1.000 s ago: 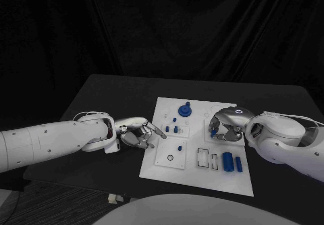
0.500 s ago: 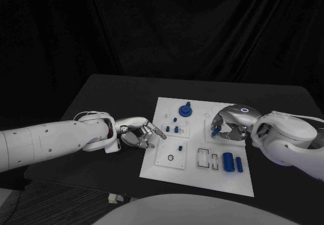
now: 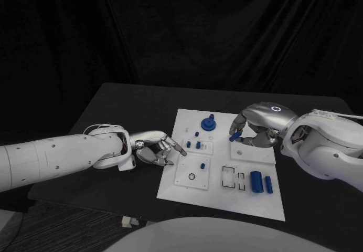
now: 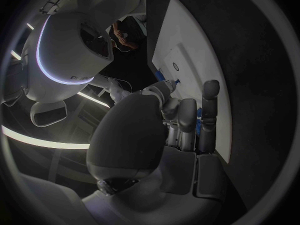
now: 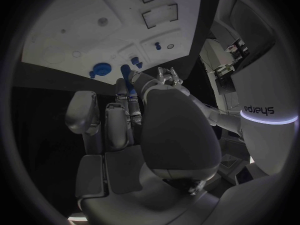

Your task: Assemble the parts on the task board

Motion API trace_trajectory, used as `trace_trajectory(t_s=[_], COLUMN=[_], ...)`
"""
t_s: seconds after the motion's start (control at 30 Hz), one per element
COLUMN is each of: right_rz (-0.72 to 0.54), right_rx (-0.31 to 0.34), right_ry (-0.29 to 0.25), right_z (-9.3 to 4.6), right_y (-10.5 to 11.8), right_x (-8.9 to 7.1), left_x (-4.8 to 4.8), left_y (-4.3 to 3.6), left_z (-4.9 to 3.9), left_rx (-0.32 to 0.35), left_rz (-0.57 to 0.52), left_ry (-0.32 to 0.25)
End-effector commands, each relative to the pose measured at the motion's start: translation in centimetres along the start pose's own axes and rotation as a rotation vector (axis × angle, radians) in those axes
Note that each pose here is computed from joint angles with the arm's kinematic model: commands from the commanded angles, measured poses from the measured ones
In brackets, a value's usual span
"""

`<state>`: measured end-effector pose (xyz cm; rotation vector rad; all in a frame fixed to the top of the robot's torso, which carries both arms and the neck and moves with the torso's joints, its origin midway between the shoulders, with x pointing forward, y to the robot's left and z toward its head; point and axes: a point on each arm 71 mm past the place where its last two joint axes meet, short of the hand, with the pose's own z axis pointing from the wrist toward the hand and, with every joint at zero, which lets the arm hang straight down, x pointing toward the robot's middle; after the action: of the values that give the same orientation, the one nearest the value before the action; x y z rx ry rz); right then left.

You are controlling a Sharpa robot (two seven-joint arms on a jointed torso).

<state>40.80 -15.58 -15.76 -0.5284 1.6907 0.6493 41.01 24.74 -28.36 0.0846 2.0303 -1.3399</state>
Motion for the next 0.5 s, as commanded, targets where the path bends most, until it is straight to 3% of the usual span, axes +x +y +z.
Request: trace_trajectory(t_s=[0.03, 0.5], right_rz=[0.048, 0.056], right_rx=[-0.016, -0.199], right_ry=[-0.005, 0.025], right_z=[0.5, 2.8], right_y=[1.2, 6.6], right_x=[-0.1, 2.5], left_x=[0.04, -0.3], left_y=[-0.13, -0.05], left_z=[0.05, -0.74], left_rx=[0.014, 0.021], left_rz=[-0.006, 0.01], left_ry=[-0.002, -0.037])
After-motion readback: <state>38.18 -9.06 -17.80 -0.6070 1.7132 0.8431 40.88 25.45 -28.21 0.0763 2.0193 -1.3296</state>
